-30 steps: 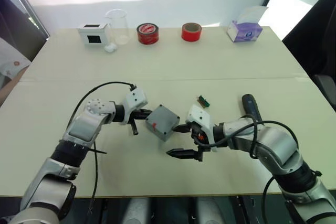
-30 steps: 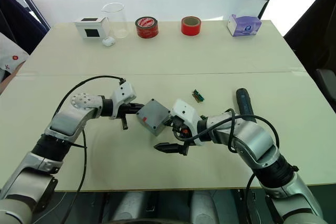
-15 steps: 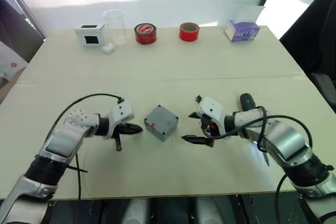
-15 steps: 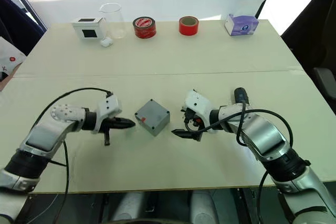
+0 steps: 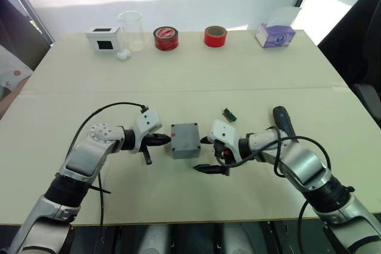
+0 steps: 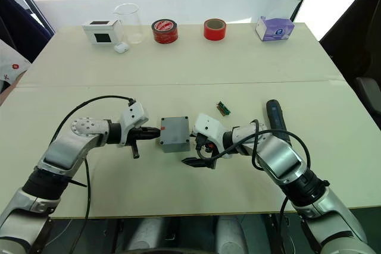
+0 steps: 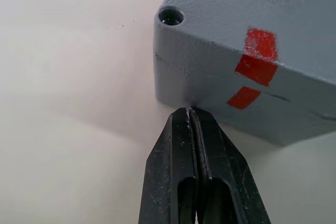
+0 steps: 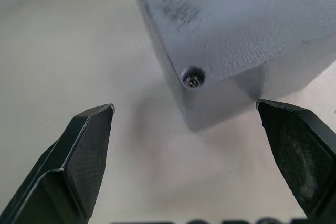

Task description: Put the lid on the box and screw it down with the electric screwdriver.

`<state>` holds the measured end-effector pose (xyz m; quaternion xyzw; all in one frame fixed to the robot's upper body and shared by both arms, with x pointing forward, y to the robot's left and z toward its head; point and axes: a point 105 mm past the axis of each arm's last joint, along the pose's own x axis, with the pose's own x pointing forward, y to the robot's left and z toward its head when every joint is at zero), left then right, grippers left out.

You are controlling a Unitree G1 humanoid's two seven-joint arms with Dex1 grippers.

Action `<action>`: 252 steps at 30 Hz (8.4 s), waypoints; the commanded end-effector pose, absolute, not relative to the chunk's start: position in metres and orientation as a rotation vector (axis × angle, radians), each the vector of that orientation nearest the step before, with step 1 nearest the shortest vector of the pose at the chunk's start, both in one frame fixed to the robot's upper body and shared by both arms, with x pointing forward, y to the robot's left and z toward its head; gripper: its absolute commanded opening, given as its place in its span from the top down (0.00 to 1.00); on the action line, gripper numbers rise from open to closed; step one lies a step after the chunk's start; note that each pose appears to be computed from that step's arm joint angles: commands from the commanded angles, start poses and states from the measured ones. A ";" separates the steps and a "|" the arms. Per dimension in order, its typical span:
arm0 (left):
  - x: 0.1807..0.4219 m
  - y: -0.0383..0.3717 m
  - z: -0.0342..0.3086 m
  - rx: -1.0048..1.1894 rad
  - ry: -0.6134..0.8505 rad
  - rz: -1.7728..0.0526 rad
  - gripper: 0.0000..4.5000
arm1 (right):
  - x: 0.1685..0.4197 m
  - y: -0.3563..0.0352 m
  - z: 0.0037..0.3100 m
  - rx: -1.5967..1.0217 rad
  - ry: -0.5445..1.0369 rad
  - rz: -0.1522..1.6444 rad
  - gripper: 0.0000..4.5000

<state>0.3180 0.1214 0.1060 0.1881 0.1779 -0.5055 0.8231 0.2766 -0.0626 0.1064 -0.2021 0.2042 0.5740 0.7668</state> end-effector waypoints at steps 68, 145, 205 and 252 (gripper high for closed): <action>0.281 0.123 0.166 0.395 0.309 -1.261 1.00 | 0.297 -0.163 0.117 -0.253 0.315 0.689 0.98; 0.283 0.133 0.166 0.315 0.302 -1.160 1.00 | 0.315 -0.069 0.157 -0.294 0.157 0.983 0.98; 0.260 0.061 0.176 0.509 0.089 -1.608 1.00 | 0.298 -0.286 0.185 0.015 0.989 0.362 0.02; 0.292 0.098 0.166 0.406 0.194 -1.358 1.00 | 0.364 -0.308 0.195 -0.158 0.610 0.288 0.61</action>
